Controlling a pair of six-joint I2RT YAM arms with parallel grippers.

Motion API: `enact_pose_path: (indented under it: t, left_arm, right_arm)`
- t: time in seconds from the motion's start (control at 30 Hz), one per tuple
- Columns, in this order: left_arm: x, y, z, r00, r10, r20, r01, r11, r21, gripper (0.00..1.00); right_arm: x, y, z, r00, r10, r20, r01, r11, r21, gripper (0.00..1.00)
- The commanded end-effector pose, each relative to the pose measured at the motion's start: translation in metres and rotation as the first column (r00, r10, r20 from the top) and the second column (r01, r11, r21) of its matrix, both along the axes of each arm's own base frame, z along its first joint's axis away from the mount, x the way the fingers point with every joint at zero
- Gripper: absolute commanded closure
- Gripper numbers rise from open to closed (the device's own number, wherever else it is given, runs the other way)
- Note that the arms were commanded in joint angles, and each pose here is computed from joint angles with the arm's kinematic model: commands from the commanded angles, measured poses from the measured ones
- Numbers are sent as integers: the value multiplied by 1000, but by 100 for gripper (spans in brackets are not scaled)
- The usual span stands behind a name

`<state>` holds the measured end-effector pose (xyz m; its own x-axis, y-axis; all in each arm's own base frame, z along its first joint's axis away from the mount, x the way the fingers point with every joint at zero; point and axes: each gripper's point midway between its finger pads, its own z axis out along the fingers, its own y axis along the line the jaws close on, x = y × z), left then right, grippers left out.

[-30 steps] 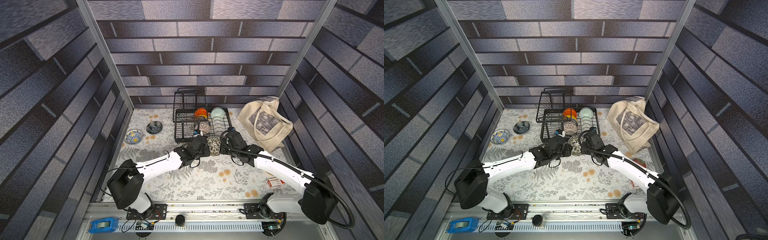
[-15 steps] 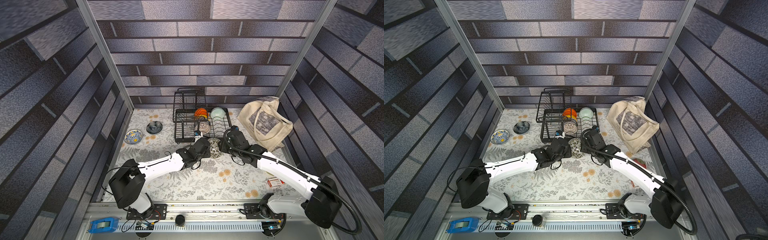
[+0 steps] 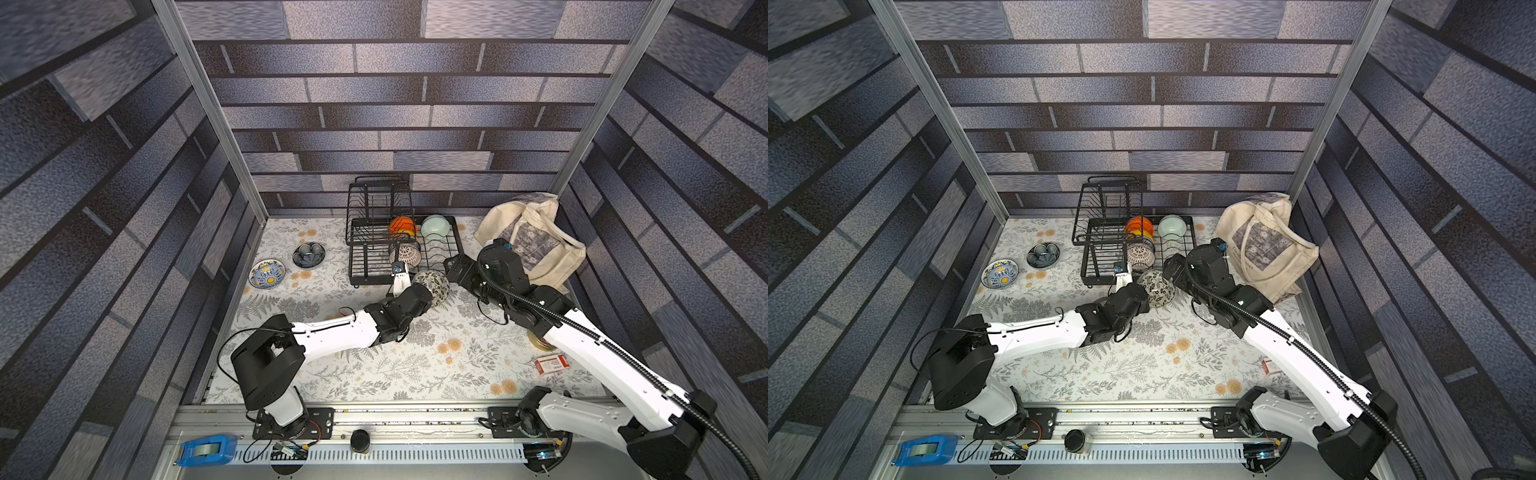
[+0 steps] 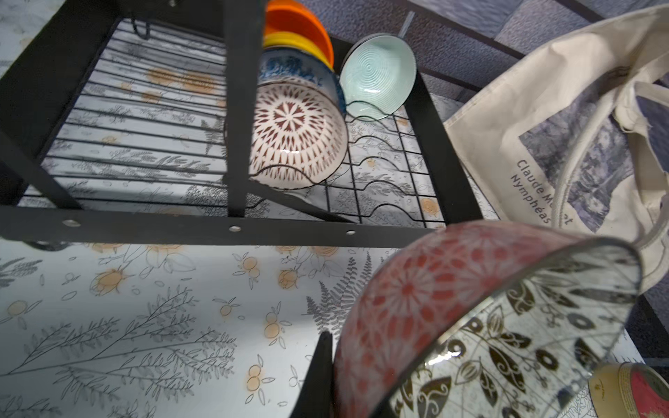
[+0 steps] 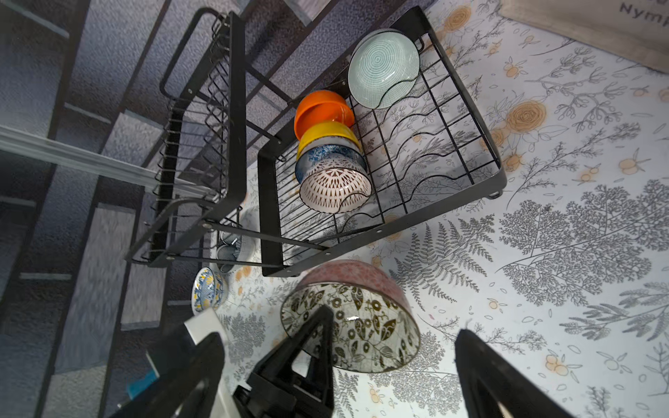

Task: Load bowls into a dish rack
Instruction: Pick up the bowl from the center of the table.

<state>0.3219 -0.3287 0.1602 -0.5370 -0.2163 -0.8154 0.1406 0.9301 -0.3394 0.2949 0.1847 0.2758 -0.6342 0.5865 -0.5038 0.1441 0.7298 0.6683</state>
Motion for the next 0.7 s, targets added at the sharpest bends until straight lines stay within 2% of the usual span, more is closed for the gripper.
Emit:
enact_pose_path:
  t: [0.0, 0.1, 0.2, 0.4, 0.57, 0.67]
  left_arm:
    - [17, -21, 42, 983, 11, 185, -5, 1000, -30, 100]
    - [22, -32, 45, 975, -1, 222, 2, 1000, -2, 100]
    - [25, -42, 48, 967, -17, 253, 18, 1000, 1, 100]
    - [25, -53, 60, 950, -38, 310, 44, 999, -12, 100]
    - [18, -55, 69, 937, -50, 345, 62, 998, -23, 100]
    - [15, -53, 74, 931, -52, 361, 68, 997, -32, 100]
  right_arm:
    - [-5, -8, 4, 991, -104, -87, 116, 982, 150, 0]
    - [-3, -3, 9, 983, -137, -124, 169, 937, 307, 0]
    - [-2, 2, -4, 968, -163, -192, 229, 888, 399, 0]
    - [8, 9, -11, 956, -186, -227, 274, 841, 467, 0]
    - [18, 10, -16, 948, -223, -228, 311, 805, 505, 12]
    - [23, 9, -18, 940, -250, -232, 337, 788, 515, 23]
